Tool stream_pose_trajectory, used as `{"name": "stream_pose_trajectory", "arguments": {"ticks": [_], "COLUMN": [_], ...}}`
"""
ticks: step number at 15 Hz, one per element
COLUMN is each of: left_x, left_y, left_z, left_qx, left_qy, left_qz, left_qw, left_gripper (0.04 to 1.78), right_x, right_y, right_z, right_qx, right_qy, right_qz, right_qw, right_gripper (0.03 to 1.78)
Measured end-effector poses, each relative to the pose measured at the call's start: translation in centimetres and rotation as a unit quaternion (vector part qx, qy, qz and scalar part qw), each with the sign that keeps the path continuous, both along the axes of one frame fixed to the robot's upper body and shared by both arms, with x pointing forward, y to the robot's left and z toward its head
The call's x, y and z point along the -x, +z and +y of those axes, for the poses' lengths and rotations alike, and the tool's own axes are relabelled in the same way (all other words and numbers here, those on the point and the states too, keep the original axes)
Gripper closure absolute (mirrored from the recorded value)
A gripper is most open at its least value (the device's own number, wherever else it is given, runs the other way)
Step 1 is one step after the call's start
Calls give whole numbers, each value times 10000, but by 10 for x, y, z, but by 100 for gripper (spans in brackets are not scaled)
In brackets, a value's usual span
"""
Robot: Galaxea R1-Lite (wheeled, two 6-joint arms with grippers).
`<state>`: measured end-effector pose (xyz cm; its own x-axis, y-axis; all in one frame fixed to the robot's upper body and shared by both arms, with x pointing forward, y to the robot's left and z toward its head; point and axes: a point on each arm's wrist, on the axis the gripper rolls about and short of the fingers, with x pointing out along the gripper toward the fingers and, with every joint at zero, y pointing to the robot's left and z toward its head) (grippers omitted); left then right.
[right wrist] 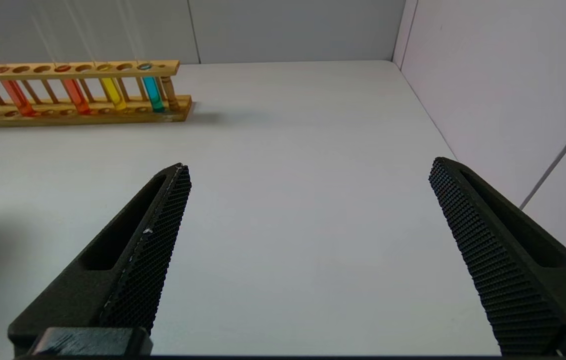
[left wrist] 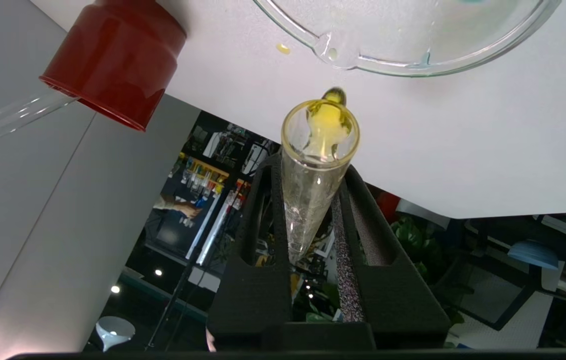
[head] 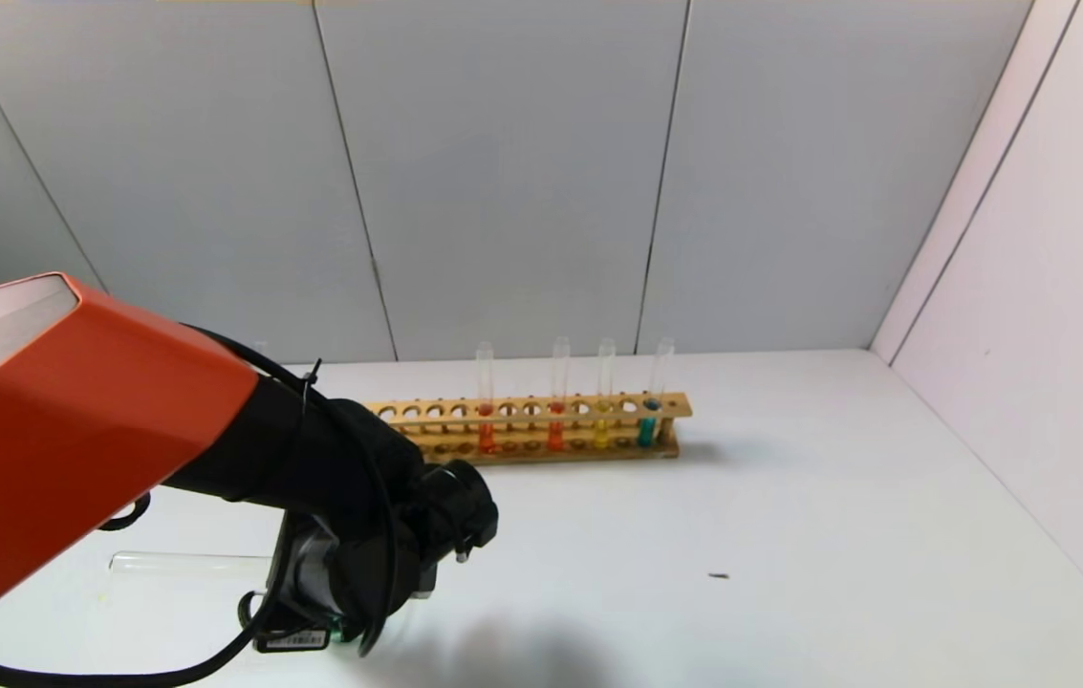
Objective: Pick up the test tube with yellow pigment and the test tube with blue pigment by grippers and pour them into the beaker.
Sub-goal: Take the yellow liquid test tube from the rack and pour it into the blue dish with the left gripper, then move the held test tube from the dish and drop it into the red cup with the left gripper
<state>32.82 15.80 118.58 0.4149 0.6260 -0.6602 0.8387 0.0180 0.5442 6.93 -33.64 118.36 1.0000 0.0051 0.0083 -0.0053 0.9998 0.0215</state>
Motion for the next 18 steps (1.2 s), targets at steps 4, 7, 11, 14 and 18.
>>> {"name": "stream_pose_trajectory", "arguments": {"ticks": [4, 7, 11, 14, 18], "left_x": [2, 7, 10, 10, 10], "left_y": [-2, -1, 0, 1, 1], "left_z": [1, 3, 4, 4, 4], "left_qx": [-154, -379, -517, -514, -512], "left_qy": [1, -32, -44, -34, -25], "left_qz": [144, 405, 542, 532, 527], "left_qw": [9998, 9985, 9972, 9973, 9973], "left_gripper": [152, 152, 152, 152, 152], "right_x": [0, 0, 0, 0, 0], "right_y": [0, 0, 0, 0, 0], "right_z": [0, 0, 0, 0, 0], "right_qx": [0, 0, 2, 4, 2], "right_qy": [2, 2, 2, 2, 0], "right_qz": [-1, -2, 0, 0, -1], "right_qw": [10000, 10000, 10000, 10000, 10000], "right_gripper": [7, 7, 7, 7, 7]}}
